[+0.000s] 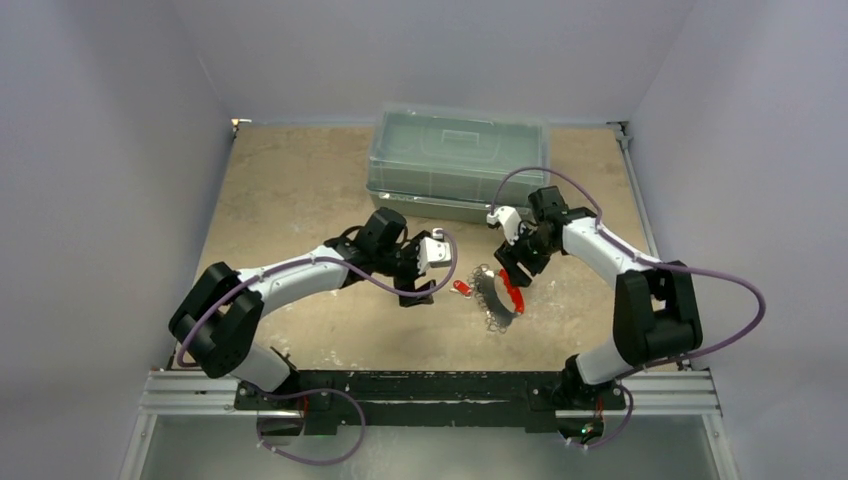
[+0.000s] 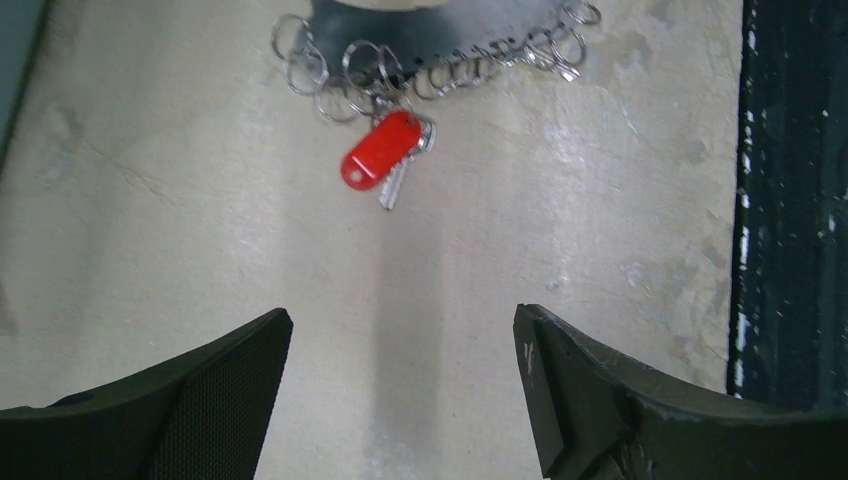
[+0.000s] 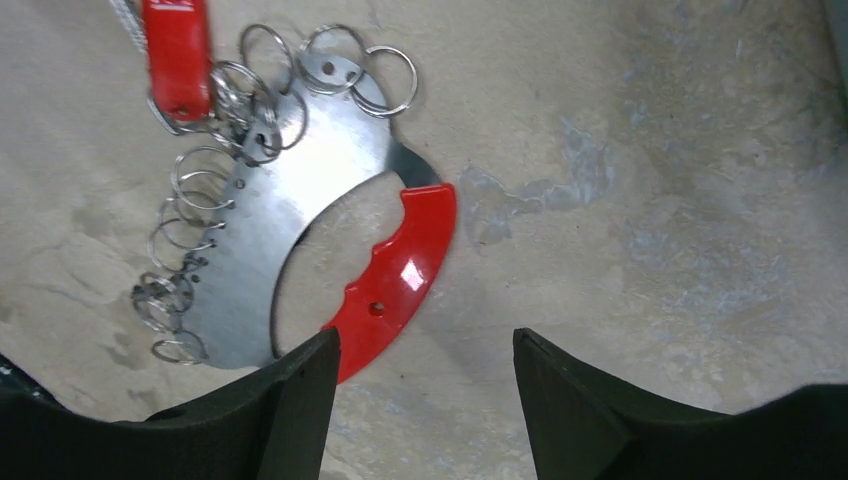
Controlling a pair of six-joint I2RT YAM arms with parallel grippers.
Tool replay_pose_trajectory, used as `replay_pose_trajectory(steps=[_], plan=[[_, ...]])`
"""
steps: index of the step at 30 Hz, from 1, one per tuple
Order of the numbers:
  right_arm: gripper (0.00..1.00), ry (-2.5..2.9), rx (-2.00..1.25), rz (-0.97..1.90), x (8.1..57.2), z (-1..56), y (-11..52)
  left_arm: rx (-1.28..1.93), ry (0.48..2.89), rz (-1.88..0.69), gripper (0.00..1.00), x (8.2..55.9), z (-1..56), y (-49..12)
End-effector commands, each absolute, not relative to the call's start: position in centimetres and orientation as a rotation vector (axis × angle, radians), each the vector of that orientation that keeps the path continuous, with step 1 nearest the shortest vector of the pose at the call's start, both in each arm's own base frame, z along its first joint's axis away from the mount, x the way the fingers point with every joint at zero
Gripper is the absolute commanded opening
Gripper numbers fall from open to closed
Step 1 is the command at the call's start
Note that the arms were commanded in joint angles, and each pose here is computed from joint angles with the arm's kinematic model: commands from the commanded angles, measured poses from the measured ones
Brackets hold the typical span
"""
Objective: Remove the keys from the keyring
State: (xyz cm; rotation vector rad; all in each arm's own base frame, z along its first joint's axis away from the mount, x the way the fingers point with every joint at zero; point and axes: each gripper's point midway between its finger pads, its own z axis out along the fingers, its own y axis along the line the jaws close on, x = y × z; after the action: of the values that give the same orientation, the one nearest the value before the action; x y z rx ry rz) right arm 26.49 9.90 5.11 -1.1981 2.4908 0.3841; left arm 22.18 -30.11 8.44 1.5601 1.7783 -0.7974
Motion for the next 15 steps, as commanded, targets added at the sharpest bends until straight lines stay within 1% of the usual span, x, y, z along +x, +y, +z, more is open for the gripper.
replay_pose_trajectory(steps=[1,5,8,11,13,15], plan=[[0.67,2.574,-1.217,0.240,26.5,3.7,7.8,1.517,1.612,-0.782,0.81,24.0,10.3,-32.1],[0.66,2.615,-1.225,0.305,26.3,2.2,8.9,1.532,1.573,-0.774,0.79,23.5,9.8,-32.9],[0.62,2.650,-1.262,0.392,26.1,1.1,10.7,1.583,1.552,-0.713,0.78,23.4,9.1,-32.7],[0.58,2.649,-1.327,0.410,25.6,0.3,13.0,1.605,1.566,-0.652,0.76,23.7,8.8,-31.9],[0.58,2.610,-1.378,0.431,25.2,0.2,15.2,1.625,1.595,-0.643,0.75,23.2,8.4,-31.1],[0.57,2.576,-1.393,0.518,24.8,0.7,17.4,1.629,1.605,-0.667,0.75,22.5,7.8,-30.9]])
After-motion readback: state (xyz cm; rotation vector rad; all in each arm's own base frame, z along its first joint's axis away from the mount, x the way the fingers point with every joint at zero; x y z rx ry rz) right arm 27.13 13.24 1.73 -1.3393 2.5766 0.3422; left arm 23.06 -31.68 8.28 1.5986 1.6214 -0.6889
